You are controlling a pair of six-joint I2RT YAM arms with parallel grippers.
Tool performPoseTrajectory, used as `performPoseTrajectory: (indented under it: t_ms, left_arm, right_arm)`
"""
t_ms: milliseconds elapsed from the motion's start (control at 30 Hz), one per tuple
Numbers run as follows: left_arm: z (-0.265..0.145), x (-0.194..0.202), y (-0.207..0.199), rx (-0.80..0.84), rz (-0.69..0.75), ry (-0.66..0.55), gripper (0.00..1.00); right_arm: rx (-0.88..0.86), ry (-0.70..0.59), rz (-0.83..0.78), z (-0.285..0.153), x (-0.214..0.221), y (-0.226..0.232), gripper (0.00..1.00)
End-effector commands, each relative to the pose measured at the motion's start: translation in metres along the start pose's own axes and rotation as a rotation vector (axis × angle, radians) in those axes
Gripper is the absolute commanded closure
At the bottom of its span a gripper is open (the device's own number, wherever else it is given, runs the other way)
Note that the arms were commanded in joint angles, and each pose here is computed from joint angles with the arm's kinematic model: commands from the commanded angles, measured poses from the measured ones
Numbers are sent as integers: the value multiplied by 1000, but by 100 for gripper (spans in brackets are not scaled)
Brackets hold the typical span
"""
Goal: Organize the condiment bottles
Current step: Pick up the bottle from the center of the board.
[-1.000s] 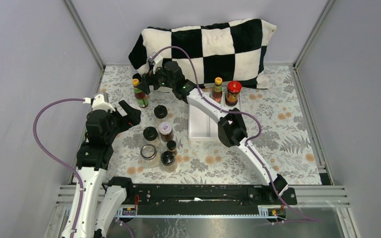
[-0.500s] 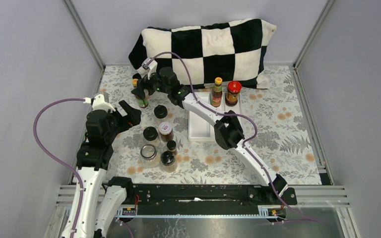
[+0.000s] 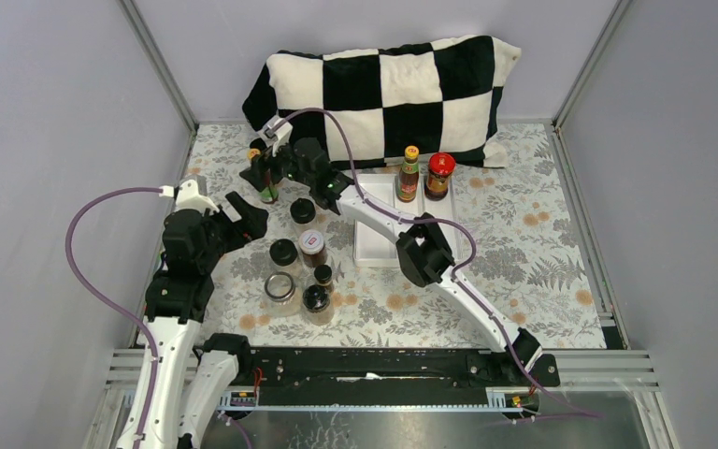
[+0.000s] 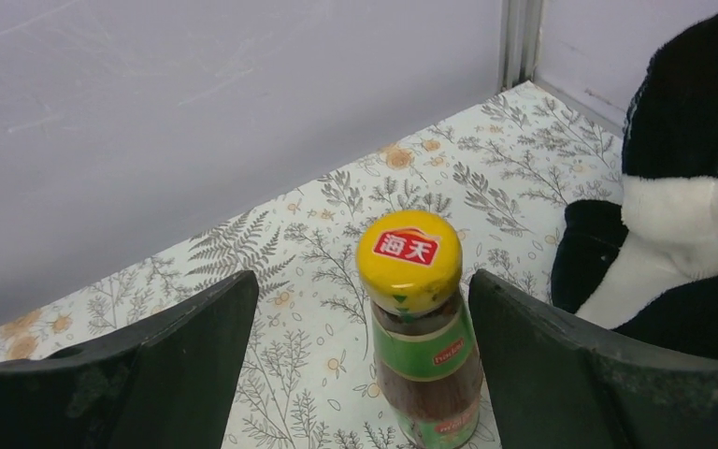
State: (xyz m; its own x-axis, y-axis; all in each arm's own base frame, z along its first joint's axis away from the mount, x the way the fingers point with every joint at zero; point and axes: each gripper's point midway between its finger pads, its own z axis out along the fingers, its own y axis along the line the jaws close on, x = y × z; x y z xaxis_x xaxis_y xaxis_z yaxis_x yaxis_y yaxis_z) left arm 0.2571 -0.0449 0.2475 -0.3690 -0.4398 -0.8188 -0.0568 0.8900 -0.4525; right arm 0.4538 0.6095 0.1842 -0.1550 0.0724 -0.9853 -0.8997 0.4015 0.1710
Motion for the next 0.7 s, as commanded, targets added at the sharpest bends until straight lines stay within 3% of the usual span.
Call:
performPoseTrajectory:
  t_ms: [0, 267, 667]
  left_arm:
    - [1, -4, -5, 42, 14, -32, 1]
    - [-1, -3, -8, 52, 16, -29, 1]
    - [1, -1, -8, 56, 16, -19, 1]
  right_arm:
    - [41, -100, -6, 8, -15, -1, 11]
    - [101, -125, -8, 11, -6, -14, 20]
    - [128, -199, -26, 11, -22, -19, 22]
